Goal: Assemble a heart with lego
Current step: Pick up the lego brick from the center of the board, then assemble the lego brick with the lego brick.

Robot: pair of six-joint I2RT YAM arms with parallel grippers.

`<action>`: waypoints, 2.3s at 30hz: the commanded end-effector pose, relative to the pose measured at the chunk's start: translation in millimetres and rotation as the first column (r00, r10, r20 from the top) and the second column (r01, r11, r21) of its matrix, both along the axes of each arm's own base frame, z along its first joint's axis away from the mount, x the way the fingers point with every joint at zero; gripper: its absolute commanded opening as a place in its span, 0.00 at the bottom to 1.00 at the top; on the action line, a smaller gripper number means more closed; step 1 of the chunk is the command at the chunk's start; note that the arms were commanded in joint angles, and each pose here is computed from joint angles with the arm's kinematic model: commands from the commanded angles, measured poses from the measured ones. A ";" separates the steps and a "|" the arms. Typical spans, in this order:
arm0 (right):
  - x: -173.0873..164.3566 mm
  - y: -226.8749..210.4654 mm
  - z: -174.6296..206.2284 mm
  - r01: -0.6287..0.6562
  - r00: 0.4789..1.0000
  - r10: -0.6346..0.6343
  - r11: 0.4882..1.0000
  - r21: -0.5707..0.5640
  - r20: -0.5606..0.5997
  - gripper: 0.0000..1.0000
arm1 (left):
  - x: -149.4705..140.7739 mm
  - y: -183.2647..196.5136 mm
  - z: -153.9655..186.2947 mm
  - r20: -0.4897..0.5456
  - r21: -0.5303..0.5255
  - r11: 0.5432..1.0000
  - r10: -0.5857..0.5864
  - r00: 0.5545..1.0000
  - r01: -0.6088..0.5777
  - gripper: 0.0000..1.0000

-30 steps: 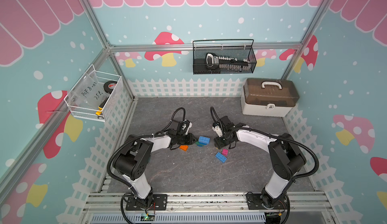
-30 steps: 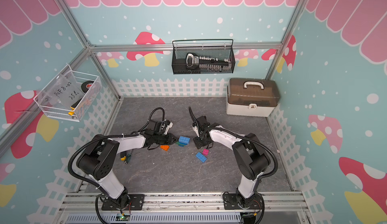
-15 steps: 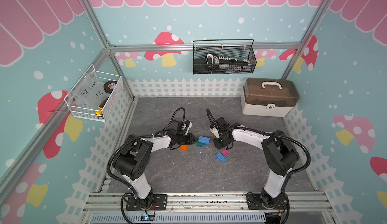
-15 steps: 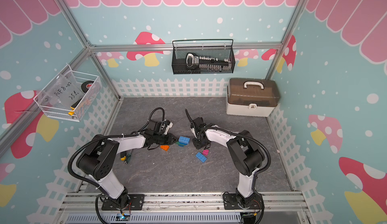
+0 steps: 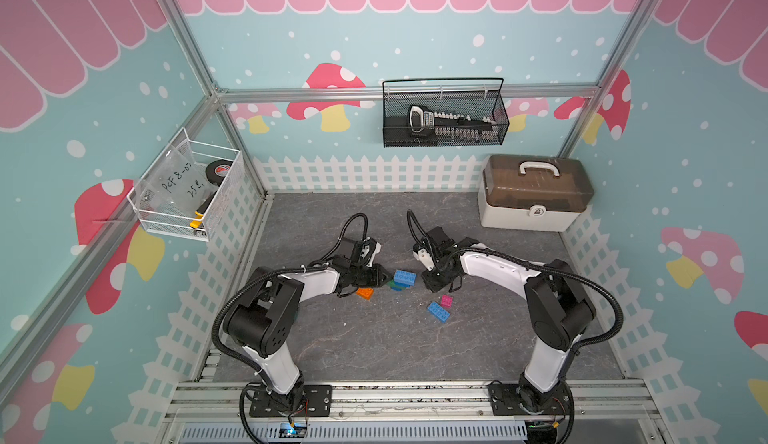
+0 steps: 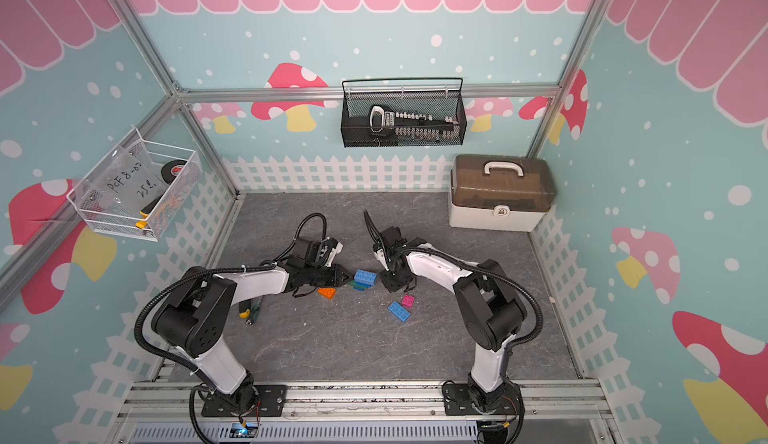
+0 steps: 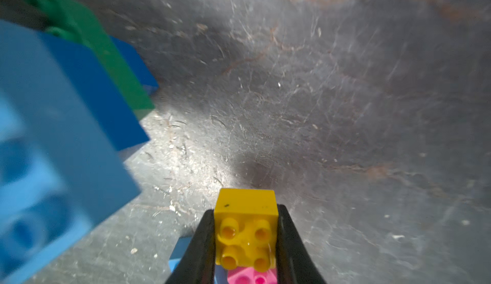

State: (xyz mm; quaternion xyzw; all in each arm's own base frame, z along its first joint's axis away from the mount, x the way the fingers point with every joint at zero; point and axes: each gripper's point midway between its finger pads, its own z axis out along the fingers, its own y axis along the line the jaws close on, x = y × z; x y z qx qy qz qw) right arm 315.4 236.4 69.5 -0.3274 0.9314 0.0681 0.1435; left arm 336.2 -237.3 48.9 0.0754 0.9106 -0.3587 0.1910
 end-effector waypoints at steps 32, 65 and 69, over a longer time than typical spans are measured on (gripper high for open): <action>-7.5 76.9 31.7 -0.509 0.860 0.510 0.859 0.053 0.000 0.22 | -2.6 4.3 -2.3 0.011 0.046 0.999 -0.004 1.000 0.004 0.24; -18.3 69.9 -7.6 -0.536 0.832 0.519 0.843 -0.042 -0.194 0.22 | -2.1 4.1 -5.7 0.003 0.051 0.999 -0.006 1.000 0.005 0.22; -20.5 66.5 -18.4 -0.536 0.829 0.512 0.842 -0.058 -0.227 0.22 | -2.4 4.5 -6.5 0.002 0.054 0.999 -0.006 1.000 0.005 0.22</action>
